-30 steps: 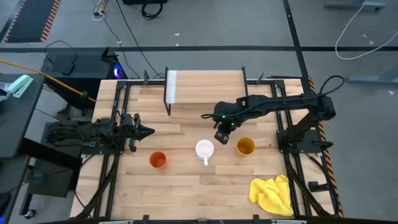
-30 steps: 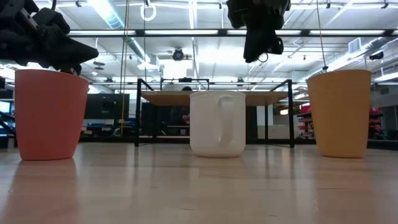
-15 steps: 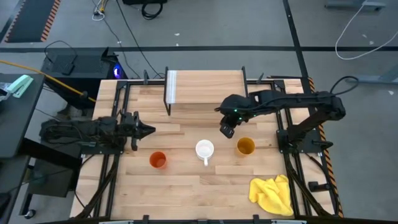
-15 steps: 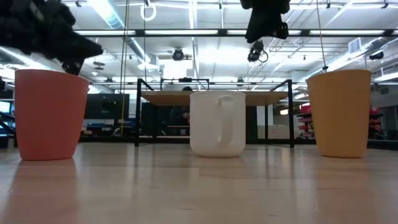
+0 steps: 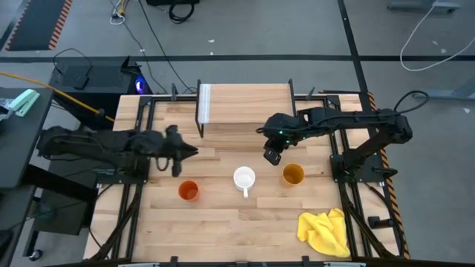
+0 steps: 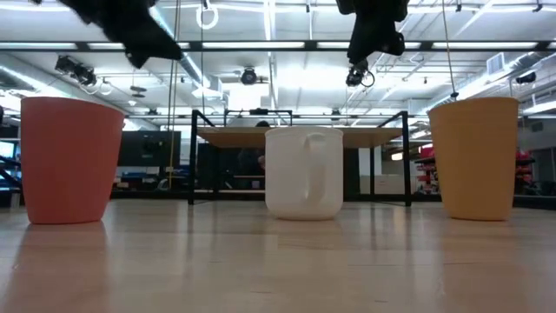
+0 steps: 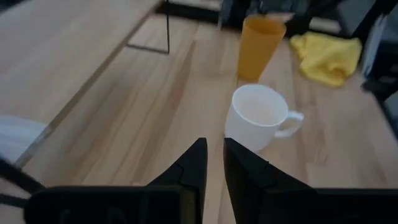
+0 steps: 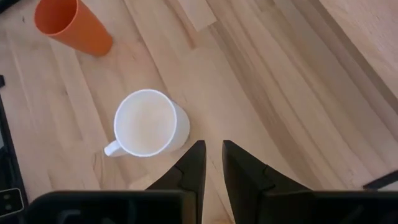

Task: Stack small to large cups/mugs on shelf
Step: Put the white mug on the shelf

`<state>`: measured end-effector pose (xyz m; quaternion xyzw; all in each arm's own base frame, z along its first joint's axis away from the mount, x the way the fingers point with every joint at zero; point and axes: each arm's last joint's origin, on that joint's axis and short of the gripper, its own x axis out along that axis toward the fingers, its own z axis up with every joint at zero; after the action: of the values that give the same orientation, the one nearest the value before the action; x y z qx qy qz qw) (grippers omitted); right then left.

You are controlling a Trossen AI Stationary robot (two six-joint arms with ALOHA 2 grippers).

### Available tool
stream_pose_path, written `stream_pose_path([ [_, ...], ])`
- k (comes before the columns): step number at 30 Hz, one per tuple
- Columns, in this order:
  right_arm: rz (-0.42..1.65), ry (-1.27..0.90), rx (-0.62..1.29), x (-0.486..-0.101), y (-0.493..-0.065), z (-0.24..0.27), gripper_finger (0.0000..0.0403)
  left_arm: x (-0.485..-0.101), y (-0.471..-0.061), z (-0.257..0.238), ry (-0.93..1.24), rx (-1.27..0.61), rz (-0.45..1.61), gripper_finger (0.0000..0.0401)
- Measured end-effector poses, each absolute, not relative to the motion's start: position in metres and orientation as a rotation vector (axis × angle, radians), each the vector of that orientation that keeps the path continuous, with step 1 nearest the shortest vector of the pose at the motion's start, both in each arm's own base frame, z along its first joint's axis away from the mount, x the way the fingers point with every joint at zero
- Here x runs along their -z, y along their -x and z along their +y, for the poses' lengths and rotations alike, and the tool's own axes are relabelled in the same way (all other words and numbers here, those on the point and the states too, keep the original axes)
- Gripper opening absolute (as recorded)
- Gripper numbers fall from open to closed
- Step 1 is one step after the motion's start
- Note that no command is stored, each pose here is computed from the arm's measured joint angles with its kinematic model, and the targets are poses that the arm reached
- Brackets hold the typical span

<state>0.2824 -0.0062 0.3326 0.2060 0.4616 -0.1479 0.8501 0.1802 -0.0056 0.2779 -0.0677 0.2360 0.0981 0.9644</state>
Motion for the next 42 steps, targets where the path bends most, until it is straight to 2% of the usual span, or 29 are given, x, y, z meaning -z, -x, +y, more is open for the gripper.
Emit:
stream_pose_path([
  [8,1.059,-0.388,0.412,-0.328,-0.272,-0.004,0.0061,-0.291,-0.242,0.014,0.220,-0.150,0.719,0.0054],
  [14,1.076,-0.364,0.409,-0.330,-0.265,0.008,0.0061,-0.279,-0.284,0.033,0.326,-0.067,0.855,0.0053],
  [20,1.091,-0.358,0.416,-0.322,-0.252,0.017,0.0061,-0.264,-0.319,0.043,0.315,-0.072,0.984,0.0061],
  [27,1.113,-0.419,0.475,-0.301,-0.219,0.016,0.0061,-0.263,-0.356,0.035,0.269,-0.031,1.013,0.0059],
  [33,1.067,-0.446,0.502,-0.298,-0.195,0.013,0.0061,-0.259,-0.378,0.023,0.197,-0.086,1.124,0.0073],
  [42,1.026,-0.458,0.488,-0.297,-0.179,0.011,0.0061,-0.242,-0.404,0.006,0.168,-0.052,1.201,0.0093],
])
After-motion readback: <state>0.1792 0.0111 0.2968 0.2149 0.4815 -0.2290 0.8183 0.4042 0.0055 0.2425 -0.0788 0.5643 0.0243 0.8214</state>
